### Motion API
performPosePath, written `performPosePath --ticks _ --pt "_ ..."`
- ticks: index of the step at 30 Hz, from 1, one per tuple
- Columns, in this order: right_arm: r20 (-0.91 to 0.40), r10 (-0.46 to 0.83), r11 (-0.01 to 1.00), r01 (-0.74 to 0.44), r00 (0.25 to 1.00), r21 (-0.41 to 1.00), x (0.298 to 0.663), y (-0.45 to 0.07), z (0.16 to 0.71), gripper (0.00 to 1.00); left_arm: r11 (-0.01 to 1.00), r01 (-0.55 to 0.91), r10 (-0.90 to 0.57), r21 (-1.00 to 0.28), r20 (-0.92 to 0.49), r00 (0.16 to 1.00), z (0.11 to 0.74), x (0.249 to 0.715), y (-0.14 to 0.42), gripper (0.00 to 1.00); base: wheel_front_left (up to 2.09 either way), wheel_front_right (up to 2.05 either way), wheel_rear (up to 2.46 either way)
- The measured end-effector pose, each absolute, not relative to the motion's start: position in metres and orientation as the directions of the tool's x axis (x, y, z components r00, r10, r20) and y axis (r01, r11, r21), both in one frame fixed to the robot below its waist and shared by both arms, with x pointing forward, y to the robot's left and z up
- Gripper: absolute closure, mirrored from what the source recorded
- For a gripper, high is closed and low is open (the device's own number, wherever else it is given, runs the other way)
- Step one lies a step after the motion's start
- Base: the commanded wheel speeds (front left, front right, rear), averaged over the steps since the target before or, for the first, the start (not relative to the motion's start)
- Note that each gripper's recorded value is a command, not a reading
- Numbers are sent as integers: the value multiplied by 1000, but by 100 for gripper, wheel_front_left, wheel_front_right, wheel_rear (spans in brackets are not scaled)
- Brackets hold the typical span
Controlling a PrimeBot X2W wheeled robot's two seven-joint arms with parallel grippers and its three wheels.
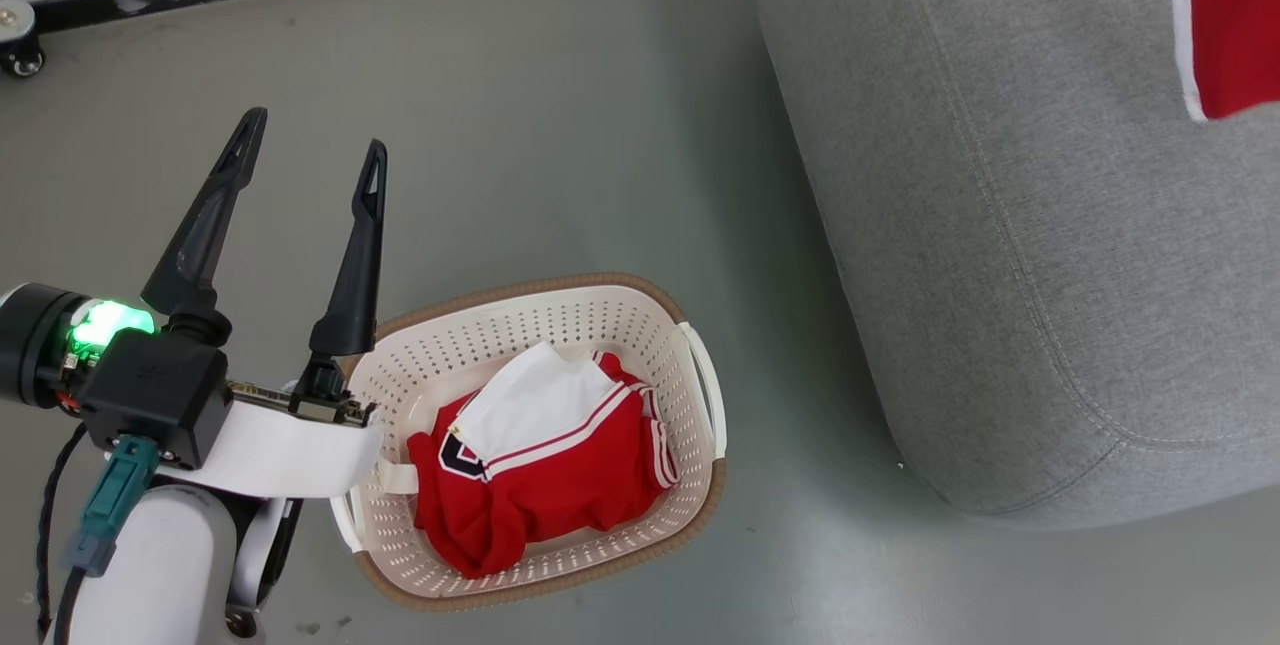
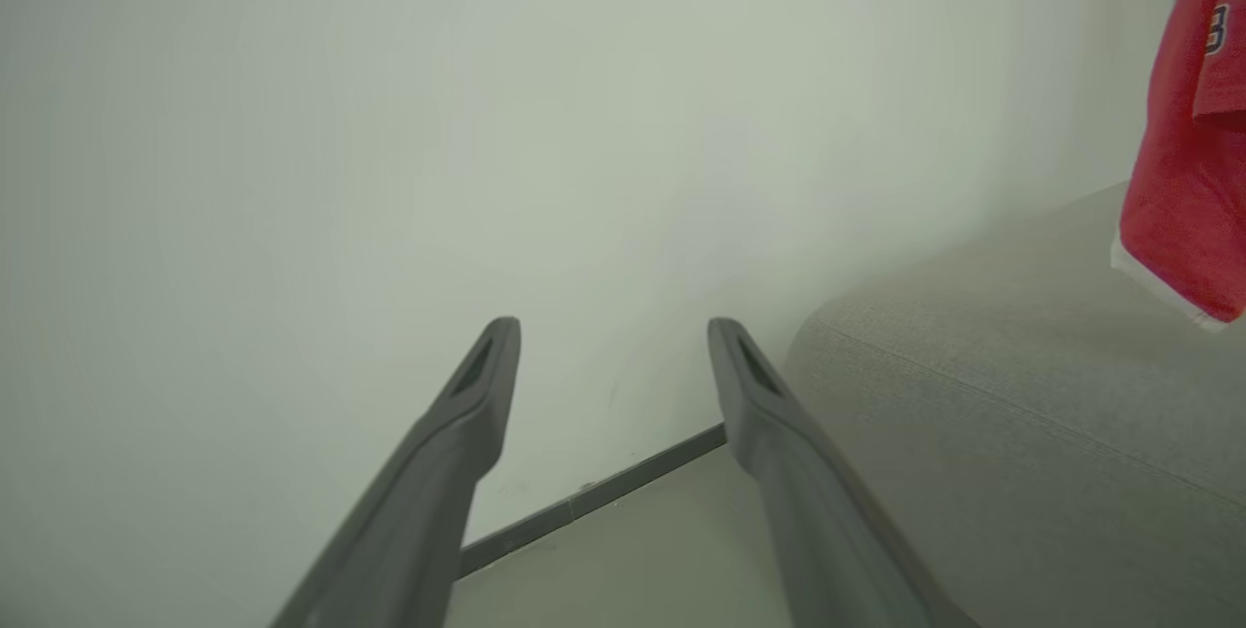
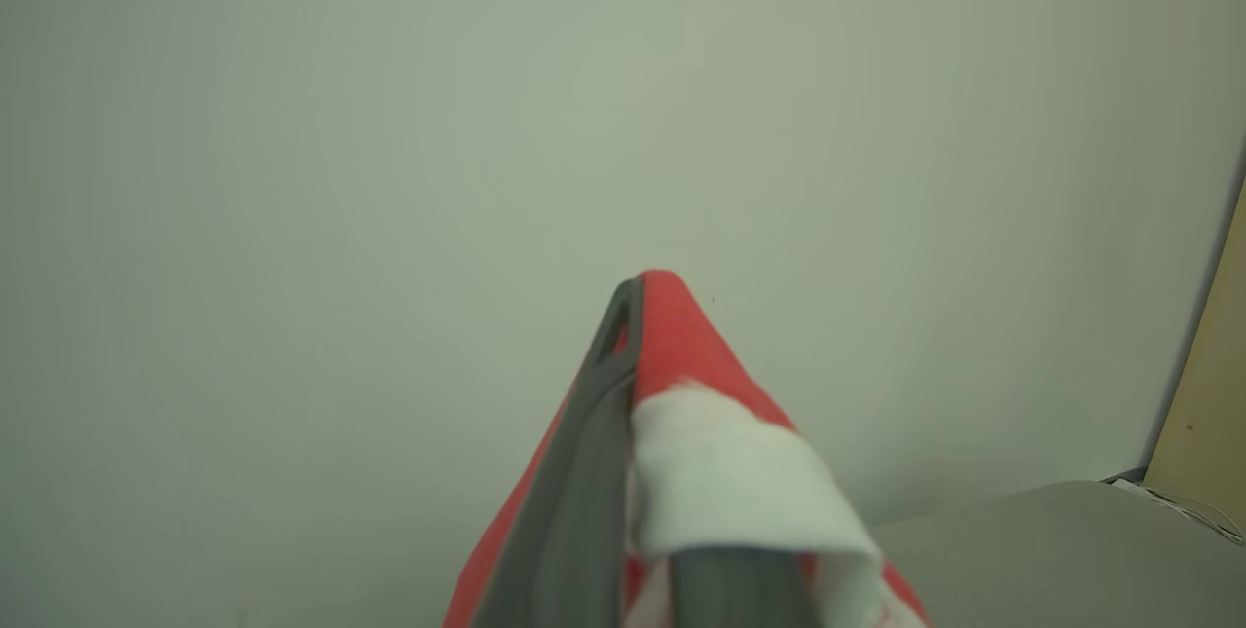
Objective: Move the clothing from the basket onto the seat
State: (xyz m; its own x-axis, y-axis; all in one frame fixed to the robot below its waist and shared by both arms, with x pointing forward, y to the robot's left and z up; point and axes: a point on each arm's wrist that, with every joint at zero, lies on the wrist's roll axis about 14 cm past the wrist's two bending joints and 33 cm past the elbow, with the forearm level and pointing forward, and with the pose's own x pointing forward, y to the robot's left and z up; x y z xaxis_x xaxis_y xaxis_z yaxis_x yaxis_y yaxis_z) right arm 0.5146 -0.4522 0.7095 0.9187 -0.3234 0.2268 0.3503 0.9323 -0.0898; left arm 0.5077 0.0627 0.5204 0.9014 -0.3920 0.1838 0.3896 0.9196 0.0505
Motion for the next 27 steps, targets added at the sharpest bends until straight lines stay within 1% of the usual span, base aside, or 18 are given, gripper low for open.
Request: performPosePath --ticks 9,12,19,22,27 --pt "179 -337 929 357 925 -100 535 -450 676 100 907 417 -421 60 130 898 503 510 61 0 0 0 0" --pt "166 -357 922 376 919 -97 535 -456 666 100 903 425 -429 61 123 895 500 512 60 0 0 0 0" --pt "205 -419 894 441 884 -75 531 -478 672 100 901 429 -434 61 109 894 495 517 59 0 0 0 0" --pt "163 -432 889 449 887 -85 532 -480 655 100 899 433 -437 58 95 894 490 518 57 0 0 0 0" --pt "60 -426 897 430 903 -103 538 -470 604 100 896 441 -444 48 80 892 481 519 54 0 0 0 0"
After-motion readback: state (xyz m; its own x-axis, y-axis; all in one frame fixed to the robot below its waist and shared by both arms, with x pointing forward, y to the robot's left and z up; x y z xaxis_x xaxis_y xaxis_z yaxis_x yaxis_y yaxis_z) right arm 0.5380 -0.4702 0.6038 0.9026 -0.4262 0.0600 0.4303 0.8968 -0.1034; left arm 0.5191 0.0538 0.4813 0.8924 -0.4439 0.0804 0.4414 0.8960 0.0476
